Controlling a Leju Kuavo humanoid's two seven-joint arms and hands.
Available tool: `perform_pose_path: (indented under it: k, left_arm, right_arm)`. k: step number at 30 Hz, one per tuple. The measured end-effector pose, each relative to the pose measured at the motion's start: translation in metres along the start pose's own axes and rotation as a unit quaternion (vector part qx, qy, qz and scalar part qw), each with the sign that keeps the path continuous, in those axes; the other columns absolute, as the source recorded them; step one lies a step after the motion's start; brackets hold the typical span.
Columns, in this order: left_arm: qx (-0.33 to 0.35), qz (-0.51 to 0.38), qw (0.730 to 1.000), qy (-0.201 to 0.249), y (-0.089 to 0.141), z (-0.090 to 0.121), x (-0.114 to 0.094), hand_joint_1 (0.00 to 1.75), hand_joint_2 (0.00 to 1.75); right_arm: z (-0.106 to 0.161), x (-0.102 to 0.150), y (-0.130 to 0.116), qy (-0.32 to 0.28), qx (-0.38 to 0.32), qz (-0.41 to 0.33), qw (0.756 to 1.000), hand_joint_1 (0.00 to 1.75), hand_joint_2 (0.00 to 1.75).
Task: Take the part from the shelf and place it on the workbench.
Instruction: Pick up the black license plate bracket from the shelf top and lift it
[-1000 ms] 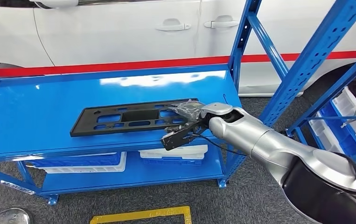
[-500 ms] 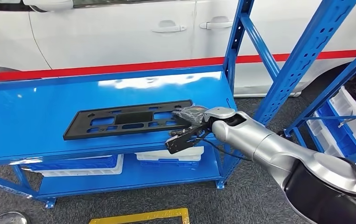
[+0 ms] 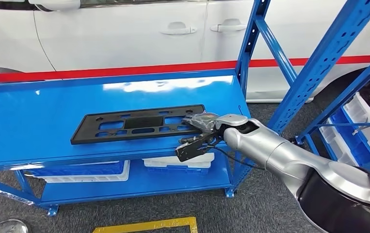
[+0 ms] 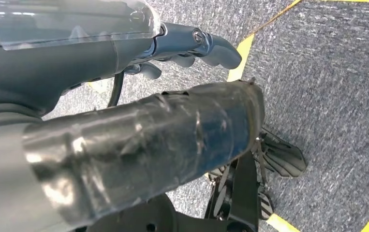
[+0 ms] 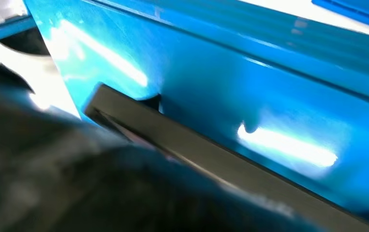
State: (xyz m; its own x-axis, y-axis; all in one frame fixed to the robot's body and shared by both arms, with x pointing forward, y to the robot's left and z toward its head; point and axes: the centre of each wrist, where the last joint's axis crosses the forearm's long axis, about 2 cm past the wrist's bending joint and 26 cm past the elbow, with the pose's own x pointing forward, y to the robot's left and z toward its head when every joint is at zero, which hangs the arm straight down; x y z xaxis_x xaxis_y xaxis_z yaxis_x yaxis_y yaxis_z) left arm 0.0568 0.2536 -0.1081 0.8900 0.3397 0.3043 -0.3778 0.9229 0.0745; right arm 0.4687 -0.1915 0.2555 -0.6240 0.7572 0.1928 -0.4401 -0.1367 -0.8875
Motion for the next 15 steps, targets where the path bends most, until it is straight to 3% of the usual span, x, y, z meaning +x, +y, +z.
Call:
perform_pose_path:
  k: [3, 7, 8, 10, 12, 15]
  left_arm:
    - [0.000, 0.000, 1.000, 0.000, 0.0001, -0.0001, 0.0001, 0.00, 0.00]
    - [0.001, 0.000, 1.000, 0.001, 0.0008, 0.0000, -0.0007, 0.00, 0.00]
    - [0.001, 0.000, 1.000, 0.001, 0.0009, 0.0000, -0.0010, 0.00, 0.00]
    - [0.002, 0.001, 1.000, 0.002, 0.0011, 0.0000, -0.0012, 0.00, 0.00]
    - [0.002, 0.002, 1.000, 0.002, 0.0016, -0.0001, -0.0011, 0.00, 0.00]
    - [0.000, 0.003, 1.000, 0.003, -0.0012, 0.0007, -0.0021, 0.00, 0.00]
  right_arm:
    - [0.0000, 0.0005, -0.0004, -0.001, 0.001, 0.000, 1.000, 0.00, 0.00]
    - [0.0002, 0.0006, -0.0013, -0.002, 0.001, -0.001, 1.000, 0.00, 1.75]
    - [0.0001, 0.0006, -0.0007, -0.002, 0.002, -0.001, 1.000, 0.08, 1.75]
    - [-0.0001, 0.0007, 0.0003, -0.002, 0.003, -0.002, 1.000, 0.75, 1.75]
    - [-0.0001, 0.0006, 0.0004, -0.003, 0.003, -0.004, 1.000, 1.29, 1.75]
    - [0.0012, -0.0010, -0.0016, -0.002, 0.001, -0.005, 1.000, 1.37, 1.75]
